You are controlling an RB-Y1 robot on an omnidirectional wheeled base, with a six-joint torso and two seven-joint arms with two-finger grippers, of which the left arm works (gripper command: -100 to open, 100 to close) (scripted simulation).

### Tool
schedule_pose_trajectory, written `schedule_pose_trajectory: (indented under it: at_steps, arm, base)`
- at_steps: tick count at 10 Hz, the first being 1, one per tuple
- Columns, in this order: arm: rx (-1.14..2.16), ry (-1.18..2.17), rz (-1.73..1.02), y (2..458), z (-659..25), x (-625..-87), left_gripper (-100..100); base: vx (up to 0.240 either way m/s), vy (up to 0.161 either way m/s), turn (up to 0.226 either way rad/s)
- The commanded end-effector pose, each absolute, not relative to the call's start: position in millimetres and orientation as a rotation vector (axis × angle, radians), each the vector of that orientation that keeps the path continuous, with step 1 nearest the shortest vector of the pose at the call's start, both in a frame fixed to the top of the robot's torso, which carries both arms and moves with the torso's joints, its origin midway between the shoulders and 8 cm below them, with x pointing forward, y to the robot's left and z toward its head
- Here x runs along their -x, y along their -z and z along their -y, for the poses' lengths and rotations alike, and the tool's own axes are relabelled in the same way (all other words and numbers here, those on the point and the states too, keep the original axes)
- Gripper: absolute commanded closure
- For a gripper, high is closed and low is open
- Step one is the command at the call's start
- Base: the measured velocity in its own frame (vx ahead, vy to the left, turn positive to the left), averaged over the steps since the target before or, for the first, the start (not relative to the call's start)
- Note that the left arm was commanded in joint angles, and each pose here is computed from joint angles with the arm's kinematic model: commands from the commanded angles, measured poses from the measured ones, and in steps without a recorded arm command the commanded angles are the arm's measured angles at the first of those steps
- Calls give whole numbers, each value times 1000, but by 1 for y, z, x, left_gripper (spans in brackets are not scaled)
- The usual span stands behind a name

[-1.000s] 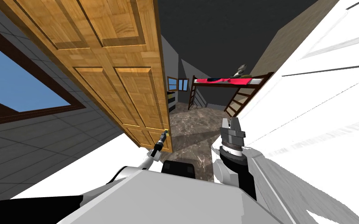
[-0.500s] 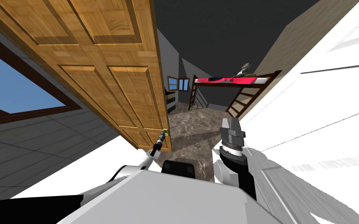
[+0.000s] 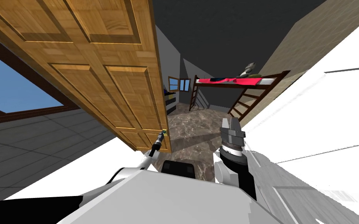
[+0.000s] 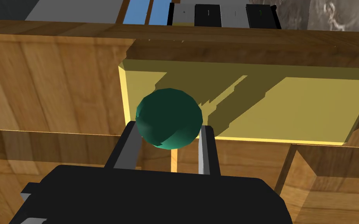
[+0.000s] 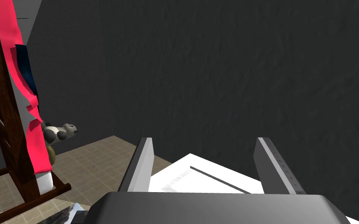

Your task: Push the door open

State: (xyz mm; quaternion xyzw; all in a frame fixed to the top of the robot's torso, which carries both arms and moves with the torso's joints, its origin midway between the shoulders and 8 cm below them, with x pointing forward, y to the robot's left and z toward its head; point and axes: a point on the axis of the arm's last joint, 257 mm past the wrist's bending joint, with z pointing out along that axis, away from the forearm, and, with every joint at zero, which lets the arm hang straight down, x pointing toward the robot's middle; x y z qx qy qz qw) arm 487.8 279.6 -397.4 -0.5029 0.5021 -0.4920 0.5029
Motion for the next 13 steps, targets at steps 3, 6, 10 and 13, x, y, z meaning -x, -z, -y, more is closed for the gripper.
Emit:
schedule_pose_trajectory:
  at_steps: [3, 6, 10, 13]
  arm:
    - [1232, 1141, -1153, 391, -309, -490, 100]
    - [1255, 1109, -1117, 391, -327, -488, 100]
    - [1280, 1075, -1080, 391, -344, -484, 100]
    - [1292, 1058, -1062, 391, -352, -483, 100]
  base:
    - [182, -92, 72]
    - [210, -93, 56]
    - [164, -60, 51]
    - [89, -41, 25]
